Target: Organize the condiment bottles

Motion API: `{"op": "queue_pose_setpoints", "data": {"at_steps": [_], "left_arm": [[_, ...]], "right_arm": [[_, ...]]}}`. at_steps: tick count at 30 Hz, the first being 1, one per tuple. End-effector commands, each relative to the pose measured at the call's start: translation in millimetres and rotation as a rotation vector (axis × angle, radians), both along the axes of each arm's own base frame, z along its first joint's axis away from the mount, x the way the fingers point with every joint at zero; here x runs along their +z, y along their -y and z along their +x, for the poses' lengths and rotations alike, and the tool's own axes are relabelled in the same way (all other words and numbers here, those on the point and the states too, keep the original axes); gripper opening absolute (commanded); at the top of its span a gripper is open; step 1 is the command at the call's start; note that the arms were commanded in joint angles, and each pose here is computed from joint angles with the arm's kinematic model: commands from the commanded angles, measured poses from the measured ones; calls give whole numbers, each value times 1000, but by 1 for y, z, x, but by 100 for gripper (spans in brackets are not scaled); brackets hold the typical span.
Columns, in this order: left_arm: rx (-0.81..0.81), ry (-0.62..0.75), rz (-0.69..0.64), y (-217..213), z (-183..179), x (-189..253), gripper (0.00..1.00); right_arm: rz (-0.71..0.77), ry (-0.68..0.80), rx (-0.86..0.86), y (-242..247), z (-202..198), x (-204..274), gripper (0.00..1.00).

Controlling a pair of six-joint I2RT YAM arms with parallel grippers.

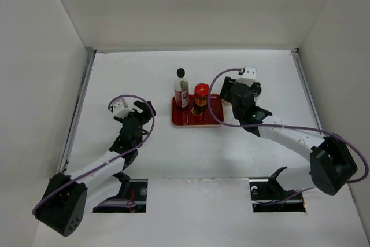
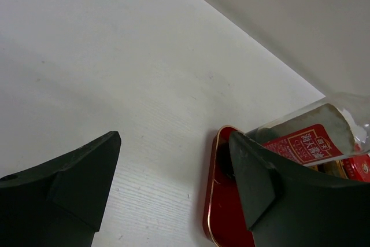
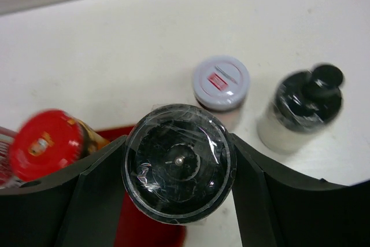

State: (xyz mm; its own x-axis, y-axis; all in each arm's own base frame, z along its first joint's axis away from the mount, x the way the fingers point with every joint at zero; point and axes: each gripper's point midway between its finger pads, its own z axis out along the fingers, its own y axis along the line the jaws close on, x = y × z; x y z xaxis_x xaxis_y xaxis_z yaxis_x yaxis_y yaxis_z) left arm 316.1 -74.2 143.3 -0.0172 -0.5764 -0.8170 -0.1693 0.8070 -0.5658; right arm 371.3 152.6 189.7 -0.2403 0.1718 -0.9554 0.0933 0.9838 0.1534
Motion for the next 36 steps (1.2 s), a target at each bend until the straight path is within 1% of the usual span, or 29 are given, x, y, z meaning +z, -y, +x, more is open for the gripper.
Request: {"op": "queue_pose_setpoints", "data": {"at_steps": [1,6,11,15,23,29,31,34,36], "left_arm": [[-5,61,-34,3,0,14,75],[3,65,-35,0,0,14,75],[3,67,-36,-1,0,15,75],[-2,70,-38,1,0,16,75],[-7,62,-32,3,1,14,76],[-2,74,-38,1,-1,17,76],[-3,70,-37,0,0,16,76],[-5,76,-38,2,-1,18,76],[1,75,-37,0,-1,17,76]], "right_arm": [[120,175,37,-33,26,58,51],[137,169,82,-61,42,52,51],[167,140,115,-81,49,37,51],[173,116,106,-82,50,20,53],[158,74,101,-83,48,-10,61],[160,63,93,-78,42,-17,61],[155,56,99,-79,43,-17,66],[154,54,96,-78,41,-18,82],[157,63,97,-77,40,-12,88]]}}
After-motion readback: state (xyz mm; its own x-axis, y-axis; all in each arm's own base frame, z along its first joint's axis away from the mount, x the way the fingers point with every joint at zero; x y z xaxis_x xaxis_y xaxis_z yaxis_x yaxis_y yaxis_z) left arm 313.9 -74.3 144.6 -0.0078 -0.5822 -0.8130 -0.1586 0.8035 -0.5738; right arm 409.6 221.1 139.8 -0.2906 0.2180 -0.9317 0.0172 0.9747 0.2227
